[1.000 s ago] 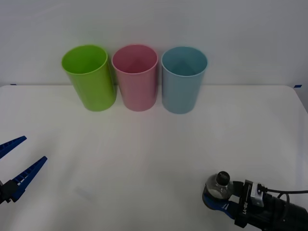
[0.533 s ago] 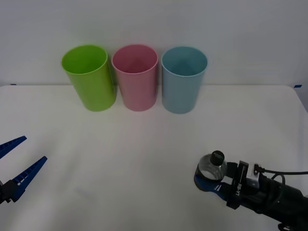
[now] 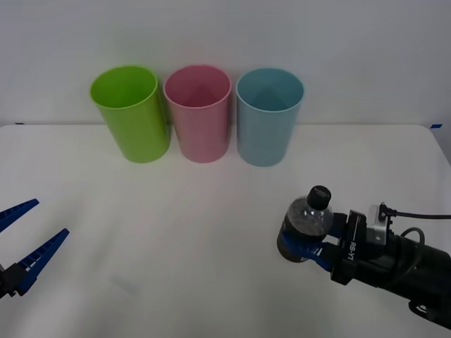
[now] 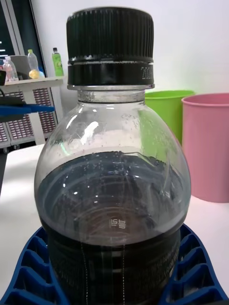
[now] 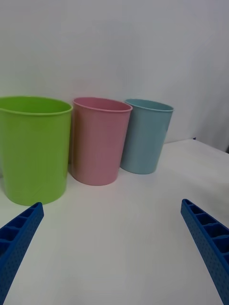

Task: Grasp the object on the table and drop it into the matching bin: aluminum can to the light blue bin, PET bottle to the pink bin.

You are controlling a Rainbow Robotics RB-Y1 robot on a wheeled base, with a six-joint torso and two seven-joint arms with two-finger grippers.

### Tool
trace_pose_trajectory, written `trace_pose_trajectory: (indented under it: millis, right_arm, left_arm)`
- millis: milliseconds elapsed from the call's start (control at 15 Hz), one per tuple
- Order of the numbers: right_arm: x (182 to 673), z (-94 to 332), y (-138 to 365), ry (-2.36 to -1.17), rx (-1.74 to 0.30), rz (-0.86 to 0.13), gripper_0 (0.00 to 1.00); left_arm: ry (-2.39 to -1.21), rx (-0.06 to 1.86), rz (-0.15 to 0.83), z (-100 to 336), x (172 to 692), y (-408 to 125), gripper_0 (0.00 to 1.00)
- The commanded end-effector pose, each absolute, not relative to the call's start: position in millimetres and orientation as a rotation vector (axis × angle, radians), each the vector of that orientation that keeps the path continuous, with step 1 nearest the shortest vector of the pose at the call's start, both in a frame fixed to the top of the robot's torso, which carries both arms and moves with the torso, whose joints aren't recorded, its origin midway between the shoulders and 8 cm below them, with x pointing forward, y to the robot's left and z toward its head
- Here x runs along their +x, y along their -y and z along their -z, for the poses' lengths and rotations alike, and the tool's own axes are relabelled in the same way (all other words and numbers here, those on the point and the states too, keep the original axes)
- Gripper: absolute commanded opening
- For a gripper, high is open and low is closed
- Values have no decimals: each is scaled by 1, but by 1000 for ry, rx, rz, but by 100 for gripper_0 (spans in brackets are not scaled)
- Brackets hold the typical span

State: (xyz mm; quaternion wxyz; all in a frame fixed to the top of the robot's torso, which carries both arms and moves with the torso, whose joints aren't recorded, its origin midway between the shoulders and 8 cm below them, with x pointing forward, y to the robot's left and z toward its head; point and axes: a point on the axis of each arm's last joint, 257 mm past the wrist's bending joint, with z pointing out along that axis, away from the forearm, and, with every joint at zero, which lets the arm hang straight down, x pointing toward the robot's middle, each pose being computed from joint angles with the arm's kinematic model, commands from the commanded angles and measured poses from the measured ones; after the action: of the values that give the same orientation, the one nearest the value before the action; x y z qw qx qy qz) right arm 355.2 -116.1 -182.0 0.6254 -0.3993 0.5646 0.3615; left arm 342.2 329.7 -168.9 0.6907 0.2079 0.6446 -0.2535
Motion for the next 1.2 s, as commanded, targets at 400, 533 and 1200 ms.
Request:
trace_pose_trajectory:
  millis: [400, 533, 1200]
  right_arm:
    - [368, 103, 95, -1281, -826, -872, 0]
    - [381, 84, 86, -1268, -795, -893, 0]
    - [465, 11, 37, -1222, -622, -808, 0]
  left_arm:
    - [-1441, 465, 567, 169, 342, -330, 100]
    - [-1441, 465, 567, 169, 342, -330, 100]
    - [-1441, 465, 567, 169, 342, -330, 100]
